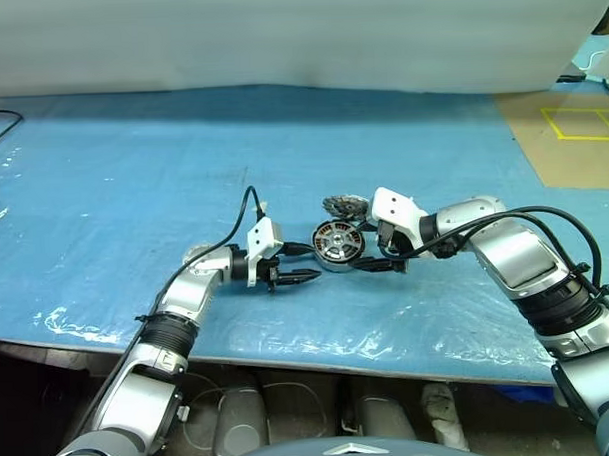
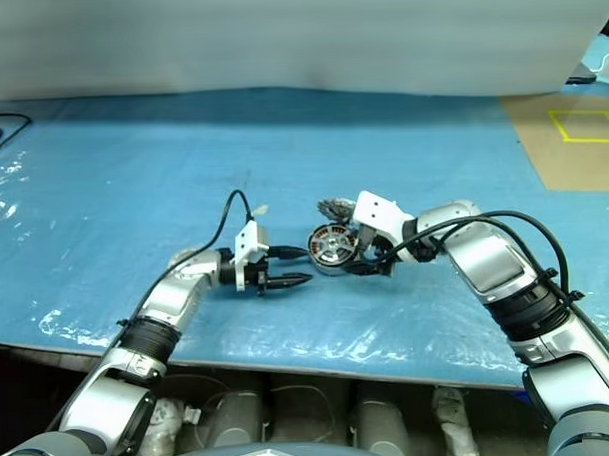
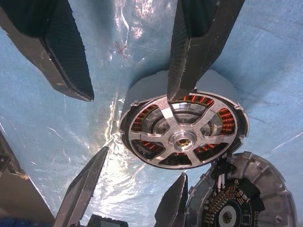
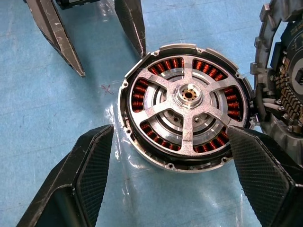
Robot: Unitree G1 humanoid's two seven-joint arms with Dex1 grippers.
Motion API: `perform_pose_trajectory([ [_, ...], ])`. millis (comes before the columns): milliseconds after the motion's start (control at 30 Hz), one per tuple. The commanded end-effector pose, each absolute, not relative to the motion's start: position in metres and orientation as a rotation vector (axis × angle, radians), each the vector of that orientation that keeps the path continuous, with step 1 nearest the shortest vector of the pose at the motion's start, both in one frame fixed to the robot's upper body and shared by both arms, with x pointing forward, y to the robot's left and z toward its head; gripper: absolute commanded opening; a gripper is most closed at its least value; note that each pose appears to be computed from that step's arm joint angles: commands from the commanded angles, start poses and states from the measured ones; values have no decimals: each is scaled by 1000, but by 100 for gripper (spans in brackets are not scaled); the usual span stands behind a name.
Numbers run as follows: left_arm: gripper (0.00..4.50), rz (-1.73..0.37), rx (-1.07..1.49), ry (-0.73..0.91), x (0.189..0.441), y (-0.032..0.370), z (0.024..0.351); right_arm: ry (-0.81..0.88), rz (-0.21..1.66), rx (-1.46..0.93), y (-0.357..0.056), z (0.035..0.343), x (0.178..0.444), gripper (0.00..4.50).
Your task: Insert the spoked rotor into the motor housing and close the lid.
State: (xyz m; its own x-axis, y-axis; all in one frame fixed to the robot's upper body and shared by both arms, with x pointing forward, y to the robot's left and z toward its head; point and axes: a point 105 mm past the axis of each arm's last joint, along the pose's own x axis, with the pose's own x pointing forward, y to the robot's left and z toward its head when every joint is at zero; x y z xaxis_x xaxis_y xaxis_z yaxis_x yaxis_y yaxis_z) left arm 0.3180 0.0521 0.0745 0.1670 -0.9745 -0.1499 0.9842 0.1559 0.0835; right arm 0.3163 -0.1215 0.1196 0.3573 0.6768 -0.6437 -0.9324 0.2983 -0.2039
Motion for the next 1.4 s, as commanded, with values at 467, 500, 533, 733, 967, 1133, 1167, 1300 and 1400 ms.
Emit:
perform_pose_trajectory([
  [467, 259, -1397, 188, 28, 319, 58, 83, 330, 1133, -308, -87, 145, 296, 132],
  [500, 259, -1397, 190, 29, 319, 59, 83, 323, 1105, -294, -88, 142, 300, 101],
  [533, 259, -1397, 194, 30, 319, 60, 84, 324, 1067, -278, -91, 138, 305, 101],
  [733, 259, -1400, 200, 30, 320, 61, 85, 340, 959, -234, -100, 119, 315, 101],
  [967, 259, -1412, 202, 32, 319, 59, 85, 303, 860, -145, -108, 110, 332, 101],
  [1133, 259, -1412, 209, 35, 318, 61, 85, 383, 820, -149, -117, 93, 337, 101],
  [1167, 259, -1412, 210, 35, 319, 61, 85, 425, 796, -144, -121, 84, 339, 101],
  [1300, 259, -1408, 210, 33, 318, 61, 86, 563, 851, -342, -130, 41, 317, 101],
  [1400, 259, -1405, 209, 33, 318, 62, 86, 556, 889, -321, -121, 44, 310, 101],
])
